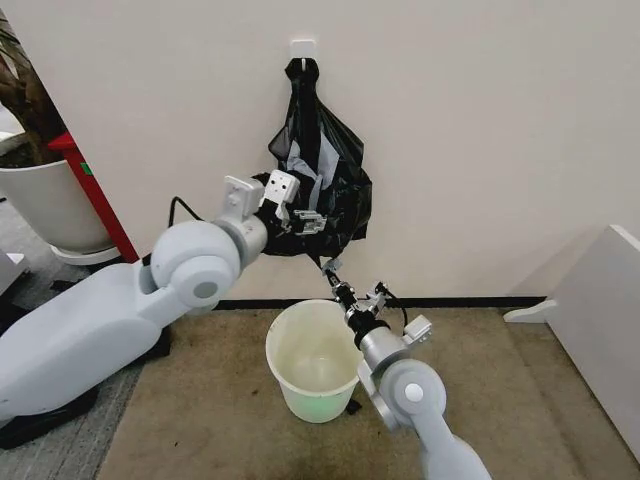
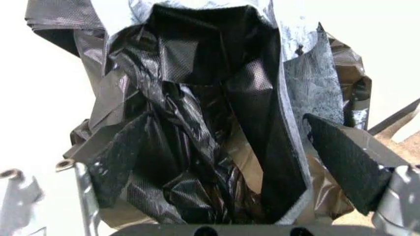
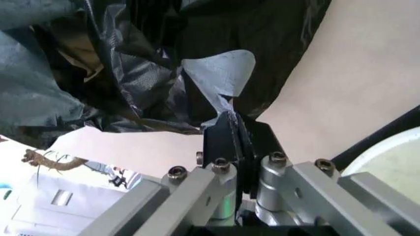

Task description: Place the garbage bag over the trash bin.

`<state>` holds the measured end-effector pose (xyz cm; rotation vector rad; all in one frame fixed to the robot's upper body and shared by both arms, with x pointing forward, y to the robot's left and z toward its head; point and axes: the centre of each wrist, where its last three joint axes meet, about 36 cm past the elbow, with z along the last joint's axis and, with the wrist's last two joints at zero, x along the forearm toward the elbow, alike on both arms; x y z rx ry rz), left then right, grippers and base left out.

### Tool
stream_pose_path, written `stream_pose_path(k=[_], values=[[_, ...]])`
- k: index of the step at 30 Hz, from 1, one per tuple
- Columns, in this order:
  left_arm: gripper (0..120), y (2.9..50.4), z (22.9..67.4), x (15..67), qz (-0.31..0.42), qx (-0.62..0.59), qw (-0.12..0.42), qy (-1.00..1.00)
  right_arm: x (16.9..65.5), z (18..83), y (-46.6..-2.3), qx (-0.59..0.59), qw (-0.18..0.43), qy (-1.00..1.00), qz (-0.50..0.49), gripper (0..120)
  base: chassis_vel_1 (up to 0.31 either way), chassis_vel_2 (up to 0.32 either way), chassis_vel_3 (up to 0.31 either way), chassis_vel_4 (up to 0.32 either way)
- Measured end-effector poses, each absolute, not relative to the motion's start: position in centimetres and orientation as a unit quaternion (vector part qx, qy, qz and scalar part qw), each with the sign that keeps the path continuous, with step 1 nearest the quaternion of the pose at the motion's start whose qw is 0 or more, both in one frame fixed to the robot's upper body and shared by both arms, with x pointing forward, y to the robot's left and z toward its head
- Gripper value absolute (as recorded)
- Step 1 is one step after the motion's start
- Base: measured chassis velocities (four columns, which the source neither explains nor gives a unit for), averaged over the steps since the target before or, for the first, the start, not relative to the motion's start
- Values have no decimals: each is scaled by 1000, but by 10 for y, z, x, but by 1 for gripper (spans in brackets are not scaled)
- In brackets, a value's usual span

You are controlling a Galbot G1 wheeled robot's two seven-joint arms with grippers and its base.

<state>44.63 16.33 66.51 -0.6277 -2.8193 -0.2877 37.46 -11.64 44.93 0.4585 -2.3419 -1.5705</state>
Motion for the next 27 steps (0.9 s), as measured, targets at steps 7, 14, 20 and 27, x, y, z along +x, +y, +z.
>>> stream_pose_path(k=[7,14,20,27], values=[[73,156,665,450,-102,-198,119,-967,376,448,-120,154,139,-814,-542,0,0,0,0,0],[48,161,667,441,-104,-196,113,-969,376,447,-124,151,136,-816,-542,0,0,0,0,0],[26,167,664,443,-100,-186,118,-970,374,448,-123,152,135,-814,-544,0,0,0,0,0],[1,172,664,445,-92,-179,116,-973,372,448,-127,150,133,-816,-542,0,0,0,0,0]])
